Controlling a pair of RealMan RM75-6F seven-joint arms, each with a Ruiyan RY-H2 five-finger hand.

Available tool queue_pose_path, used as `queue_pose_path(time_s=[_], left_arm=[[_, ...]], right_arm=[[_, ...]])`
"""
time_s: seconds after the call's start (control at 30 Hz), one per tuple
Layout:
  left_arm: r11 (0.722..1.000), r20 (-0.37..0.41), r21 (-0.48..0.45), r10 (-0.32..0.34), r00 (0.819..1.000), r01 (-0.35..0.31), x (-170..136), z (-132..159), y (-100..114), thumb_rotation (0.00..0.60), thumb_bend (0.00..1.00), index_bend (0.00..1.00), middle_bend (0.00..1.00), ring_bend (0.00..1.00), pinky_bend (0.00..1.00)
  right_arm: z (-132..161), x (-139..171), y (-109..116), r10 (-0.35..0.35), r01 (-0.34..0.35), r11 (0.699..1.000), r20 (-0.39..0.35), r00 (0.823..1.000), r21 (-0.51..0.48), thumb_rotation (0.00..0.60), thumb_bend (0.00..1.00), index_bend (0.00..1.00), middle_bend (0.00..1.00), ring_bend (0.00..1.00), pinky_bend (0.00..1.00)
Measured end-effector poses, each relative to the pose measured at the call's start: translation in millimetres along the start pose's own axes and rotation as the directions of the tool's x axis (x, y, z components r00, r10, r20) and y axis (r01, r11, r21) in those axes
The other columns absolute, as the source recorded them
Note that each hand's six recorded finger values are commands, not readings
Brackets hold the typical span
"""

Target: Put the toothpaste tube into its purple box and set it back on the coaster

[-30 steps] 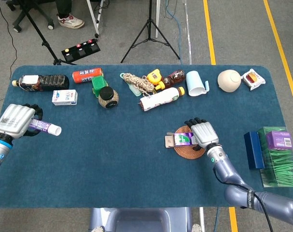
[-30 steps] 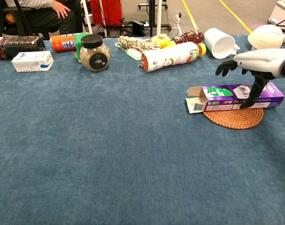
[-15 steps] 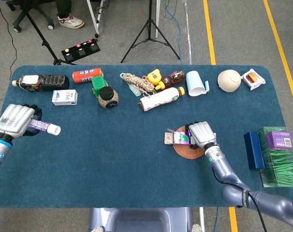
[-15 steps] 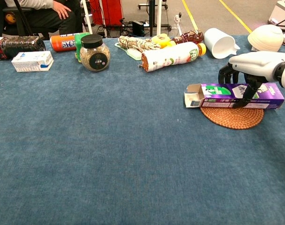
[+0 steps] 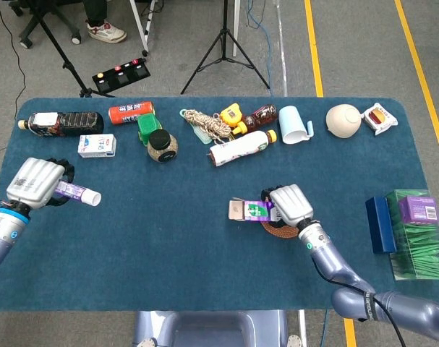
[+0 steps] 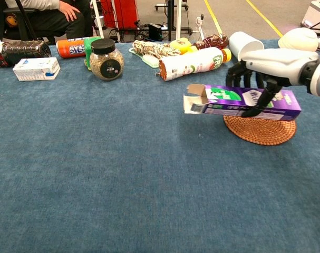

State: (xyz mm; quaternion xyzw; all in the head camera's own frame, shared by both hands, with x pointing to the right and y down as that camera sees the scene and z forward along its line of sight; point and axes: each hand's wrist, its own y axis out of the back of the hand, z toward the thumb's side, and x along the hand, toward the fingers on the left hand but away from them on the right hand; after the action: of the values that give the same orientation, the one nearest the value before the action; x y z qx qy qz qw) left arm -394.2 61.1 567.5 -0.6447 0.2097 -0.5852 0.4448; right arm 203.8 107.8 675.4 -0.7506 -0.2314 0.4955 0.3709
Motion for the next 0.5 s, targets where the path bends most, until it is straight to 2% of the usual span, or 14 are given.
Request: queue_pose_path(time_s=[0.23, 0.5], left_arm=[[0.999, 0.048, 0.033, -0.002, 0.999, 0.000, 11, 42, 1, 0.600, 0.28, 0.61, 0.43, 0.45, 0.58], [1.000, 0.094, 0.022, -0.021, 0.995, 0.019, 25, 94, 0, 0.600, 0.27, 0.61, 0.43, 0.45, 0.59]], right_arm=[[43, -10, 14, -0.017, 0.018, 1.000, -0.062, 0.998, 0.015, 0.600, 0.28, 0.44, 0.49, 0.44, 0.55], [84, -22, 28, -0.052, 0.054, 0.998, -0.072, 0.996, 0.032, 0.600, 0.29, 0.44, 0.49, 0.44, 0.55]])
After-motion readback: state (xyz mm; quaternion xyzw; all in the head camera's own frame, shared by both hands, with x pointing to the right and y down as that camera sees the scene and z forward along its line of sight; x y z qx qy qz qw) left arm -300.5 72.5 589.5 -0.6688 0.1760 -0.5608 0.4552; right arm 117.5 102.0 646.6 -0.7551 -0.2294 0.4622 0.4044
